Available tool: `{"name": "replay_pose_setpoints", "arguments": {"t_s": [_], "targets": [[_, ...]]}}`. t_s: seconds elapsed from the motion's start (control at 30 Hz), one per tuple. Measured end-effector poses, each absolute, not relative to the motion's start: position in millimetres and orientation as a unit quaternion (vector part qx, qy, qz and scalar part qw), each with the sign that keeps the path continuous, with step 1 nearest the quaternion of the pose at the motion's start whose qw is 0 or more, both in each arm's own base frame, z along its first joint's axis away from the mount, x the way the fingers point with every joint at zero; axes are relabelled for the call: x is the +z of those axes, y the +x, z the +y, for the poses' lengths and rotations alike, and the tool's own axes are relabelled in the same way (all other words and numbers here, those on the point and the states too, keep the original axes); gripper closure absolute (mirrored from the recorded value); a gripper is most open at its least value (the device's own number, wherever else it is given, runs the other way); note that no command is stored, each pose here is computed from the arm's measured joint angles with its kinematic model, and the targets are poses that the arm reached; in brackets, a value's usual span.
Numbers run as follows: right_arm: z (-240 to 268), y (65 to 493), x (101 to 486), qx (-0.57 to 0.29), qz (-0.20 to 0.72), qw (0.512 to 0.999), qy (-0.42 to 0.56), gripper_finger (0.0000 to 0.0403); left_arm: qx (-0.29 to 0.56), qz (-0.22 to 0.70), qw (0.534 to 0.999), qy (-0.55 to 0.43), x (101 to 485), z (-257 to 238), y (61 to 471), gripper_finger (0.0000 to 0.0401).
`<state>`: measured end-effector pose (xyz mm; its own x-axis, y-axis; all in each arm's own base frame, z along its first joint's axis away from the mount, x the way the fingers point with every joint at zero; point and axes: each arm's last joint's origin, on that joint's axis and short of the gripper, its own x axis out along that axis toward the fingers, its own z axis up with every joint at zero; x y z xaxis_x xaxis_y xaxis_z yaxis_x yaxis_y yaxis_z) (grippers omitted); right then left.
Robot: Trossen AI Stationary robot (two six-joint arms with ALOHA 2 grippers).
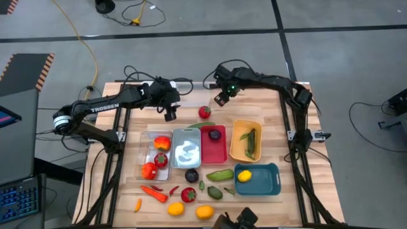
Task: Sort produce into baskets
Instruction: Put the orange chili pepper into the yellow bin
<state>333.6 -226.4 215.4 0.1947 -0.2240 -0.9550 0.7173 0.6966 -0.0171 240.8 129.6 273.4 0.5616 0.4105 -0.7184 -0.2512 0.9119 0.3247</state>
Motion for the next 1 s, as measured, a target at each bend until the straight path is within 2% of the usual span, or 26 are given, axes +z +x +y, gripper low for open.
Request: {"name": "replay_pose_setpoints", "arguments": {"t_s": [0.47, 0.67, 1.0], "targets": [[-230, 334, 186, -0.341, 0.496, 0.76, 0.244, 0.0173, 0.193, 0.426, 0.88, 0.083, 273, 130, 241, 0.0191], [-226, 329, 173, -0.347, 0.503, 0.749, 0.256, 0.0173, 0.189, 0.425, 0.881, 0.081, 274, 129, 241, 0.0191], [-225, 327, 160, -0.341, 0.494, 0.761, 0.246, 0.0173, 0.189, 0.425, 0.881, 0.081, 274, 129, 241, 0.0191]]}}
